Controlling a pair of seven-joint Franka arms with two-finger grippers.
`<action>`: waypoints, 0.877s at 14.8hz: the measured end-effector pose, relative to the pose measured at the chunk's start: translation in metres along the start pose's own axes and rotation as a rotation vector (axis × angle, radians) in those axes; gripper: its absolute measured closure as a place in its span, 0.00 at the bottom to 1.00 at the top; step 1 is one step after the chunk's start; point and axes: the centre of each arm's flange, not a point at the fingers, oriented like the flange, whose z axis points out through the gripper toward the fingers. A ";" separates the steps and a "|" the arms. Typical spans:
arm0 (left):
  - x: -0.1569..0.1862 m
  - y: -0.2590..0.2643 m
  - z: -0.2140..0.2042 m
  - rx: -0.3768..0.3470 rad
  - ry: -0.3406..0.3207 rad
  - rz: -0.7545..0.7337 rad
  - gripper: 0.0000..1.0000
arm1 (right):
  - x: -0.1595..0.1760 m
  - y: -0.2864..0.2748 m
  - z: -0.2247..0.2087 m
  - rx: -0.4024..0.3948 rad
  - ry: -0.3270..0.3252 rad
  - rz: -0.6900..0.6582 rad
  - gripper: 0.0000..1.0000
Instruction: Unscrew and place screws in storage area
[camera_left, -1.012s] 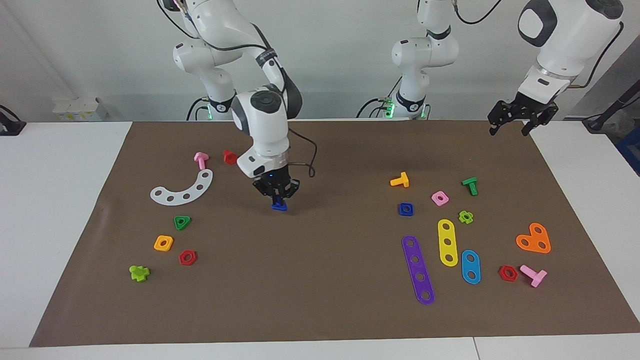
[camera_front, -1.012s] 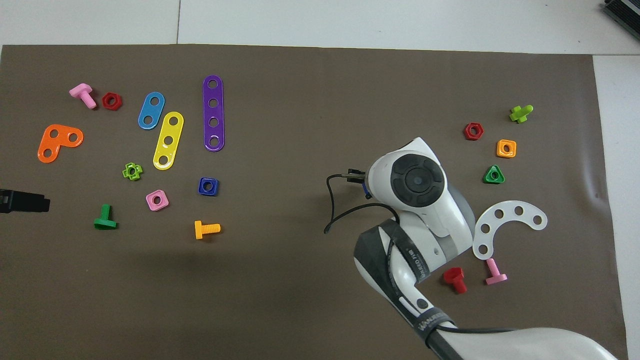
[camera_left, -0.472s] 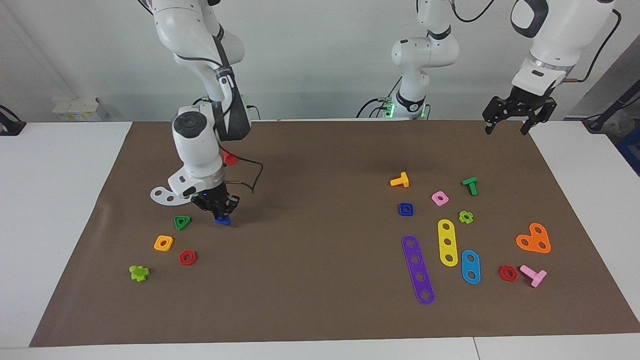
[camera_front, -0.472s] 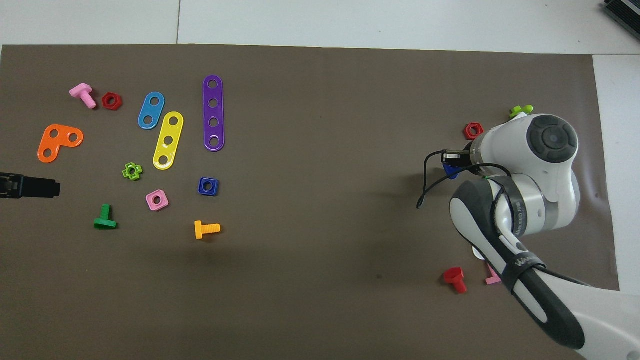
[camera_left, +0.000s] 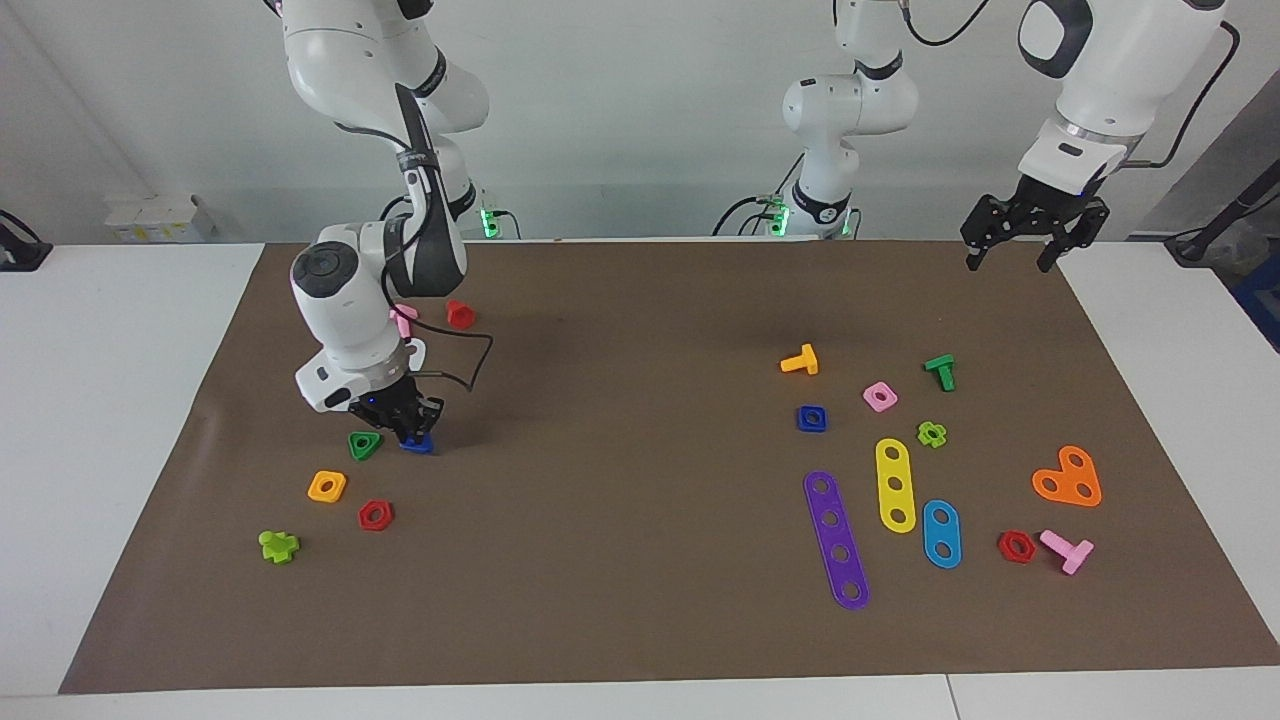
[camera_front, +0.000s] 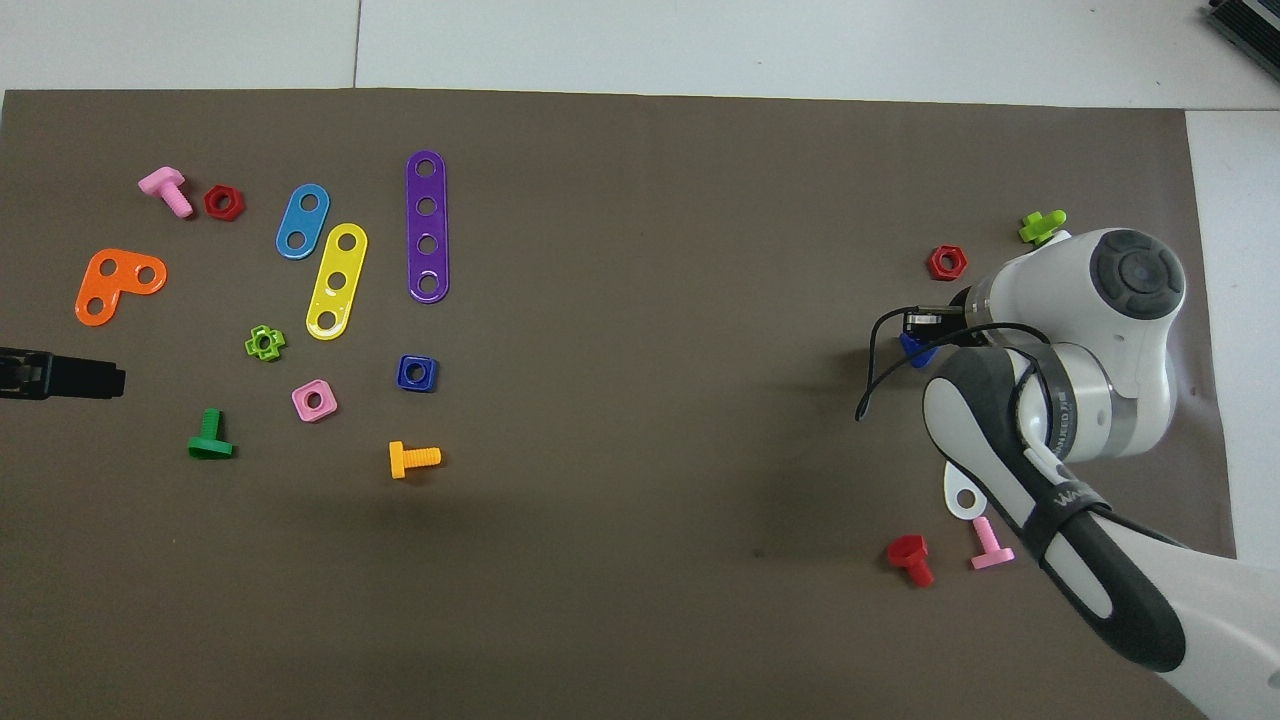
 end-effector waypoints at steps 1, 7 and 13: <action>-0.001 0.000 0.001 -0.002 -0.011 -0.001 0.00 | -0.001 0.000 0.002 -0.001 -0.004 0.000 0.81; -0.006 -0.001 0.007 -0.009 -0.056 -0.003 0.00 | 0.006 -0.001 -0.014 0.008 0.036 0.000 0.21; -0.010 -0.002 0.009 -0.013 -0.085 -0.006 0.00 | 0.014 0.015 -0.133 0.022 0.137 0.030 0.03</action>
